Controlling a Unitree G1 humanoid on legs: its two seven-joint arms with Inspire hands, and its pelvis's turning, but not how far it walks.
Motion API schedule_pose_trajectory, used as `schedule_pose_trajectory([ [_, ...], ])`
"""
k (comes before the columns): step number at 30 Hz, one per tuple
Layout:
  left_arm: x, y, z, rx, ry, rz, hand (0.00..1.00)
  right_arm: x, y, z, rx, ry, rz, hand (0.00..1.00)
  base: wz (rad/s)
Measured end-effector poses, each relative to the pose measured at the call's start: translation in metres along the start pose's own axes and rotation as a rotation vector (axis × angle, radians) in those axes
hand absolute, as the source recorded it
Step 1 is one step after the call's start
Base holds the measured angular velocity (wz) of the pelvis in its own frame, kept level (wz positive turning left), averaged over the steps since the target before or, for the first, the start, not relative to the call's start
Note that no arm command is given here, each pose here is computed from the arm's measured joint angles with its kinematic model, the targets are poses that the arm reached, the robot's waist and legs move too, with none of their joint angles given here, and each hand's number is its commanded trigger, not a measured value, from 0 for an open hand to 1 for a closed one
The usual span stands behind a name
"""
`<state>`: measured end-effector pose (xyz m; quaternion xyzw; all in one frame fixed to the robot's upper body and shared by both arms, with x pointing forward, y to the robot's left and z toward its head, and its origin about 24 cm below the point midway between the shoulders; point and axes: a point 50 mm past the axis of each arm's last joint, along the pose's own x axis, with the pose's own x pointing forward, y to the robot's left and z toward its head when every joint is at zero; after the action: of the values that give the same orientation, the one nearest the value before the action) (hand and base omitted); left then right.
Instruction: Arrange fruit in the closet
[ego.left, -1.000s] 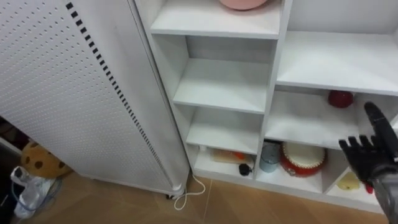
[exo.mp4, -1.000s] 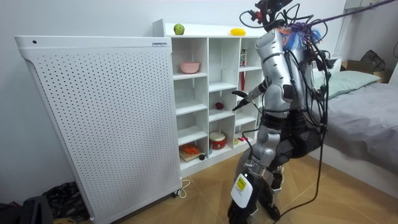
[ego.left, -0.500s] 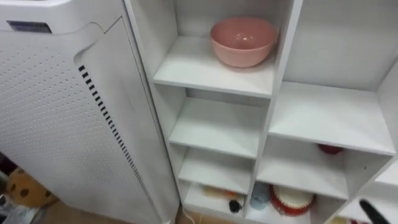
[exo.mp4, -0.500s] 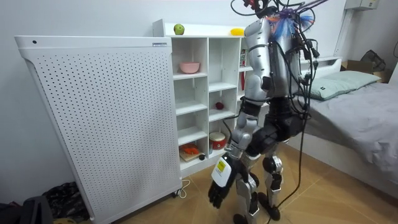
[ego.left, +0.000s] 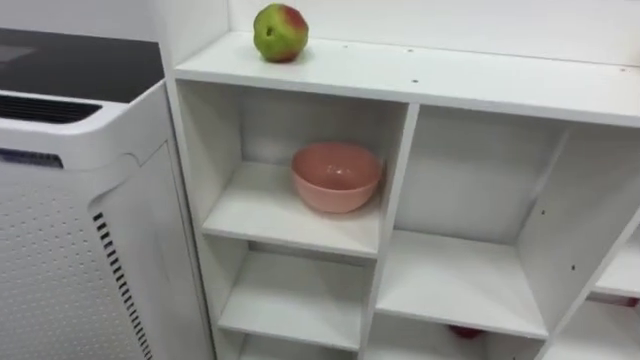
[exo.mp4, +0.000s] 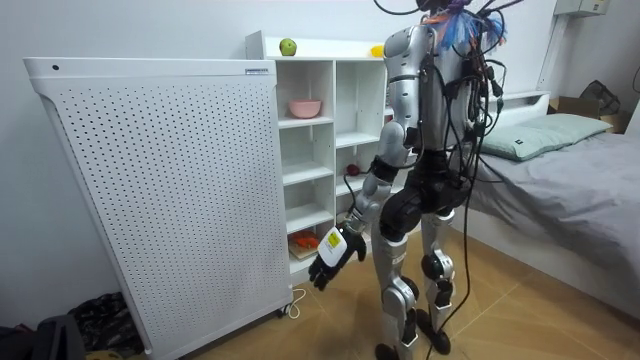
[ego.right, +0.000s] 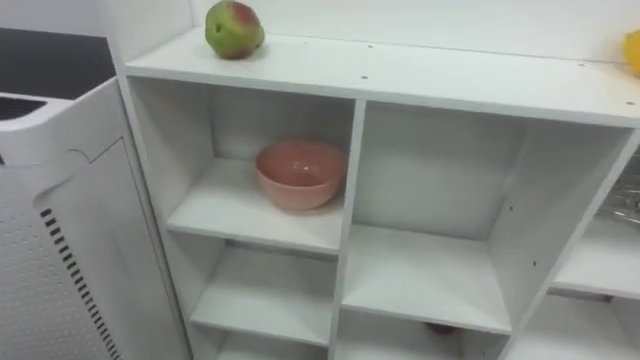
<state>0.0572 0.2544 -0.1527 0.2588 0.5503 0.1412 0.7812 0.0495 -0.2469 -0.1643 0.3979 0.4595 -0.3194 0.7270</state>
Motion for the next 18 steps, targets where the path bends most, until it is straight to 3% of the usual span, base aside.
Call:
schedule_pose_trajectory([
  [3, -0.001, -0.003, 0.0, -0.005, -0.013, 0.01, 0.0, -0.002, -0.008, -0.016, -0.094, 0.062, -0.031, 0.0, -0.09],
  [8, -0.004, -0.007, -0.015, -0.024, 0.058, 0.025, 0.0, -0.005, -0.018, -0.026, -0.447, 0.164, -0.099, 0.0, -0.11],
  [18, -0.011, -0.01, -0.041, 0.09, 0.128, 0.004, 0.0, -0.005, -0.017, -0.025, -0.687, 0.162, -0.141, 0.0, -0.08],
])
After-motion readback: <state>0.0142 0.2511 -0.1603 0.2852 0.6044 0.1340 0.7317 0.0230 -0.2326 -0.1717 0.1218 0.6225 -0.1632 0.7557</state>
